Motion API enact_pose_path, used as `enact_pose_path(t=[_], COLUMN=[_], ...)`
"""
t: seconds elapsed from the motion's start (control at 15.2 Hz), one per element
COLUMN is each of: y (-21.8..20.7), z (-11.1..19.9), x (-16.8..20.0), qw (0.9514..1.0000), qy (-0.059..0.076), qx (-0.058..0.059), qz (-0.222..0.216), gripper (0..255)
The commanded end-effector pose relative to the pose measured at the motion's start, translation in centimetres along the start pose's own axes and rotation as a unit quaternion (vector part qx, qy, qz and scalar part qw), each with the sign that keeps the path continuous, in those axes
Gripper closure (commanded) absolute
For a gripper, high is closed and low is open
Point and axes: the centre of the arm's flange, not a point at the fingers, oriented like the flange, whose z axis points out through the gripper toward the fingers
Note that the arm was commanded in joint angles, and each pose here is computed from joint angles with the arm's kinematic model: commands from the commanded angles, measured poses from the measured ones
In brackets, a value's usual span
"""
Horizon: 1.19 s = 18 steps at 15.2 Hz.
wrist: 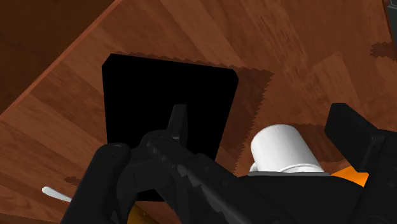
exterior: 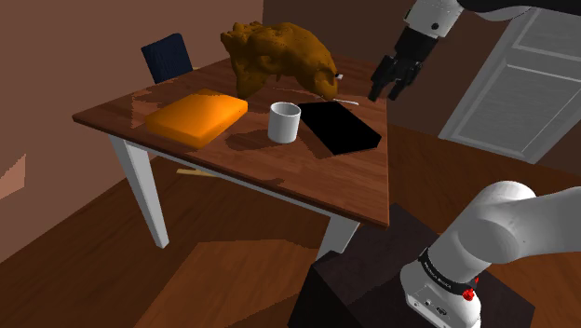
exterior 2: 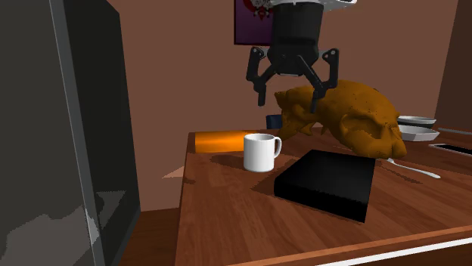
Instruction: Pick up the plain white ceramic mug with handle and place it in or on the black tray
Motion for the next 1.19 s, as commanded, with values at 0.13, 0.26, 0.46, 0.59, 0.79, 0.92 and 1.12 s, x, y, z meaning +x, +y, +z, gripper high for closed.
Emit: enact_pose_path(t=[0.13,0.26,0.46,0.59,0.79,0.92,1.12], y=[-1.5,-3.0,-5.2,-6.7,-9.0,-10.5,-12.8], z=[1.1,2.3,4.1,5.4,7.4,8.7,10.9], x=[2.2,4.3,7.5,9.6,12.7,14.7,17.6], qw=[1.0,0.9998,0.9995,0.9992,0.9986,0.998,0.9971], qy=[-0.007,-0.013,-0.023,-0.03,-0.04,-0.047,-0.057], qx=[-0.004,-0.008,-0.015,-0.019,-0.025,-0.029,-0.036], qz=[-0.004,-0.008,-0.015,-0.019,-0.025,-0.029,-0.036], gripper=[0,0,0,0,0,0,0])
